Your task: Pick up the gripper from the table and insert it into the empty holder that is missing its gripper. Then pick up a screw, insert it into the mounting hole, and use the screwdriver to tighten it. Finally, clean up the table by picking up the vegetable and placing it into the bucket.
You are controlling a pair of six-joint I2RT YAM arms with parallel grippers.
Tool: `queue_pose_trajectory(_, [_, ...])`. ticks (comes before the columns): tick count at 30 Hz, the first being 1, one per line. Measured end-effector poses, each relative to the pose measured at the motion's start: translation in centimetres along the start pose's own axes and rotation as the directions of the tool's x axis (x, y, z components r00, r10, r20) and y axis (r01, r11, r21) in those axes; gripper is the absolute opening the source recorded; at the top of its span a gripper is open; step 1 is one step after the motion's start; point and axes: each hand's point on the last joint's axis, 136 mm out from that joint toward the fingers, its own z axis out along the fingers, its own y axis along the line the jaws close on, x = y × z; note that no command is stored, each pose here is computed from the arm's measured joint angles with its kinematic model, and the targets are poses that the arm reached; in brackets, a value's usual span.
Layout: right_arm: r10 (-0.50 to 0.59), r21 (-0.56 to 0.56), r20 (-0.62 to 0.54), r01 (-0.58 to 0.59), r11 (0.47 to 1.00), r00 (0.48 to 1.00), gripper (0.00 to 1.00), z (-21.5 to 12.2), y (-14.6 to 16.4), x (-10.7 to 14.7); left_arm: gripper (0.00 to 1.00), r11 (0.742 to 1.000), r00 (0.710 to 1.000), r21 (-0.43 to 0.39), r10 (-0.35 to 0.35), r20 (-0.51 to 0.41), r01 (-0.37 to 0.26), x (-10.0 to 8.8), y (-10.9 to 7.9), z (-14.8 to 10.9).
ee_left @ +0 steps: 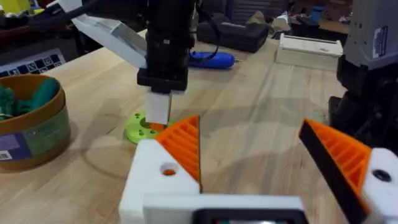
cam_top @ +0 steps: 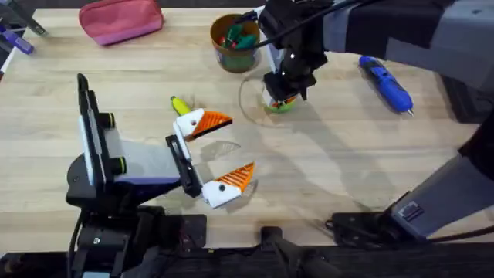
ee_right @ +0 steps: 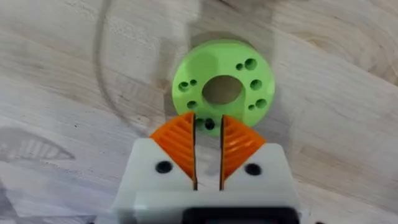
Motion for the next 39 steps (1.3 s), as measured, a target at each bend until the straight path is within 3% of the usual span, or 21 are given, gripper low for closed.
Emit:
queue_pose_trajectory(12, [-0.005,0.005,-0.008,0.005,1.0,1.0,0.133,0.31,0.07,0.36,0.985,1.0,1.0,0.0,-0.001,0.0,0.001,0.01,0.0,0.0])
queue_pose_trajectory(21, [-0.003,0.009,0.007,0.003,1.0,1.0,0.006,0.31,0.01,0.01,0.985,1.0,1.0,0.0,0.0,0.0,0.0,0.0,0.0,0.0])
queue_pose_trajectory(39, [-0.004,0.01,0.006,0.004,1.0,1.0,0.004,0.31,0.01,0.03,0.986,1.0,1.0,0.0,0.0,0.0,0.0,0.0,0.0,0.0])
